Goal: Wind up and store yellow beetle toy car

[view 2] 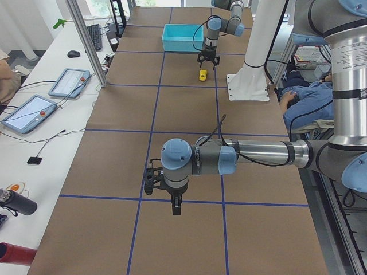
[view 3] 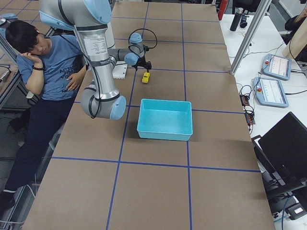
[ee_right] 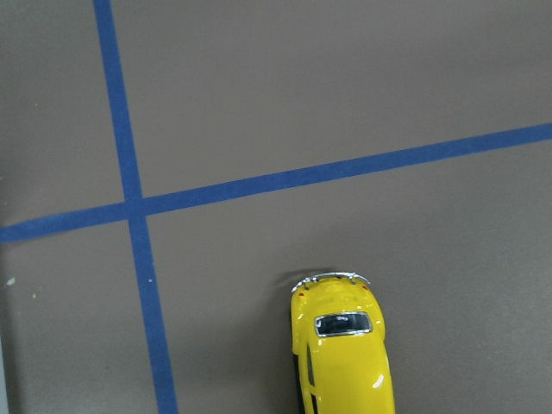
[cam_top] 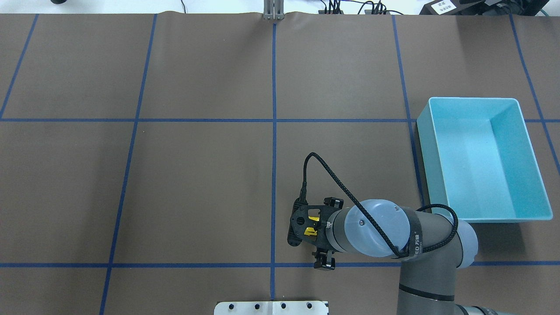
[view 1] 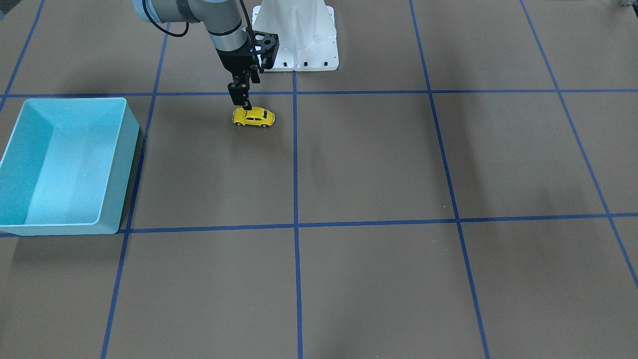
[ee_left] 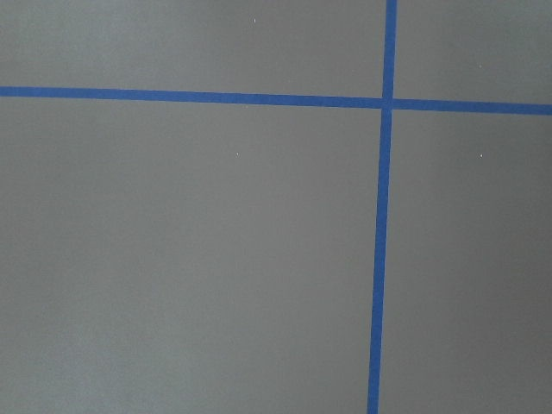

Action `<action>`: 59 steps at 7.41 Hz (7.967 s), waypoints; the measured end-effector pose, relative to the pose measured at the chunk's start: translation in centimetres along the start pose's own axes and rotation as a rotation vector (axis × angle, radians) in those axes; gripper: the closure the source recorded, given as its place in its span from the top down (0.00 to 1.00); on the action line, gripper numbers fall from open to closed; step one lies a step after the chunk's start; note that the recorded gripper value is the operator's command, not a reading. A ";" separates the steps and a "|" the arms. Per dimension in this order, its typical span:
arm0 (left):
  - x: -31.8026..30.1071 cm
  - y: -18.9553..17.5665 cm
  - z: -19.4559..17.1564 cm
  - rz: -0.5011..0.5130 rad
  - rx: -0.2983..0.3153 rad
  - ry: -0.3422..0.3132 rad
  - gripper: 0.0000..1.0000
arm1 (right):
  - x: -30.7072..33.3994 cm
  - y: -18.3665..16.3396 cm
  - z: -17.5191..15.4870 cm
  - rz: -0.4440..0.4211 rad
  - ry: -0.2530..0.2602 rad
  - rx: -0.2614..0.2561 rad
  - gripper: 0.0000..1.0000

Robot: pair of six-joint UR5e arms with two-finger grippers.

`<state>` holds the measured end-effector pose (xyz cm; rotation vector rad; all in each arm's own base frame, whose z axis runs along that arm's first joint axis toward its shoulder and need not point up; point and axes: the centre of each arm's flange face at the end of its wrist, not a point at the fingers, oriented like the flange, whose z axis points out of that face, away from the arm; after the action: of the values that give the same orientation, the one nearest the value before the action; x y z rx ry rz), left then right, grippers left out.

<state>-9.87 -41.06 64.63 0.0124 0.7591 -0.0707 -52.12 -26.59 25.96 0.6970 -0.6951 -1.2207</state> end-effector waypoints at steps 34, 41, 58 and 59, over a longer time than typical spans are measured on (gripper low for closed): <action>-1.1 0.9 -0.9 -0.034 0.020 0.013 1.00 | 27.9 33.6 -14.4 -0.216 -0.118 -0.169 0.00; -0.9 0.8 -1.2 -0.028 0.026 0.013 1.00 | 28.4 33.1 -4.5 -0.207 -0.171 -0.160 0.00; -0.6 0.8 -1.3 -0.025 0.029 0.027 1.00 | 37.0 41.6 -22.6 0.987 0.175 0.007 1.00; -0.5 0.8 -1.4 -0.024 0.031 0.027 1.00 | 37.5 47.2 -22.6 1.135 0.182 -0.030 1.00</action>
<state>-11.18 -40.21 63.97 0.0335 0.7849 -0.1052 0.66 -51.46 53.16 0.2727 -0.7442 -0.1208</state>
